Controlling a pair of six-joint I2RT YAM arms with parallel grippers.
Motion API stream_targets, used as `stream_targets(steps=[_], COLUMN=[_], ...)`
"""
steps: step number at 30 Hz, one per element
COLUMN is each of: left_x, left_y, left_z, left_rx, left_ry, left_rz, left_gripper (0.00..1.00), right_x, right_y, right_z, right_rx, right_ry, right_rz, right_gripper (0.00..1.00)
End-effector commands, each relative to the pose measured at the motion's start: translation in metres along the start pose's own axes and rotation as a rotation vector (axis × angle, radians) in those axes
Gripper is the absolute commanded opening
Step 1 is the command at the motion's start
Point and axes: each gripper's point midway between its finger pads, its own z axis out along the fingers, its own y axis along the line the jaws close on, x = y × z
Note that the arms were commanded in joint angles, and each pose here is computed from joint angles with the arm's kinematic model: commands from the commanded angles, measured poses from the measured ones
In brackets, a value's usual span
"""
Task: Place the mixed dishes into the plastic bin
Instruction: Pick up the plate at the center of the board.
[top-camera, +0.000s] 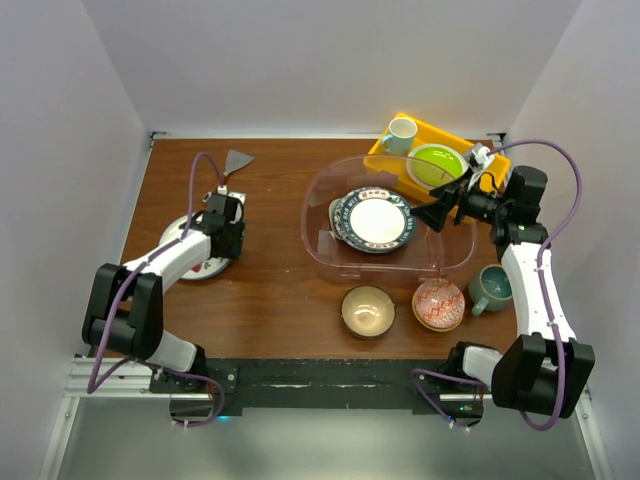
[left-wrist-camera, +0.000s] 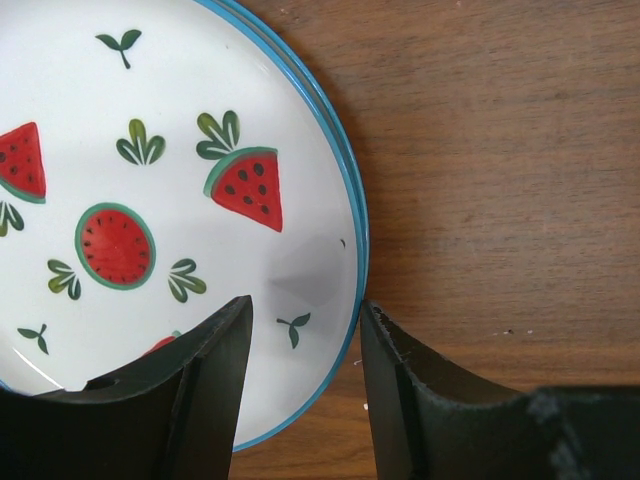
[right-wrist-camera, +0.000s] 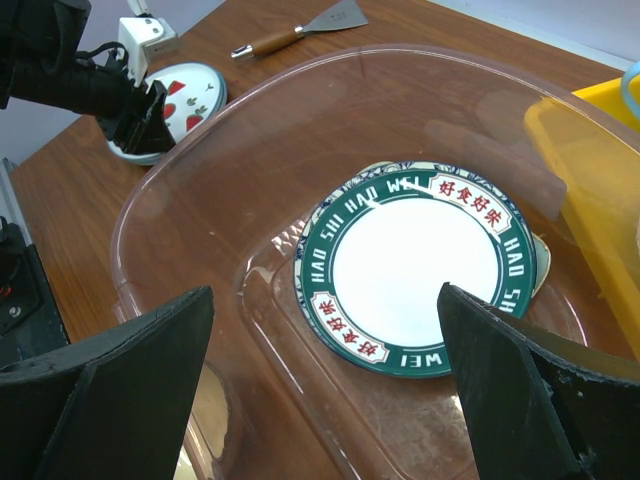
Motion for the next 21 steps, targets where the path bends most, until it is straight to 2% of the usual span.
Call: stream_targets(steps=[1, 9, 21], left_x=[-0.012, -0.014, -0.006], left_y=[0.011, 0.023, 0.043], left_z=[0.000, -0.004, -0.002], left_rx=[-0.052, -0.106, -0.195], left_ry=[-0.014, -0.026, 0.001], left_rz=[-0.006, -0.028, -0.040], left_gripper=[0.51, 0.45, 0.47], right_x=[-0.010, -0.010, -0.011], right_y=[0.006, 0.006, 0.008], right_z=[-0.003, -0.003, -0.004], right_rx=[-0.022, -0.025, -0.028], right_ry=[-0.026, -0.027, -0.029], right_rz=[-0.036, -0.036, -0.037], right_gripper=[0.98, 0.98, 0.98])
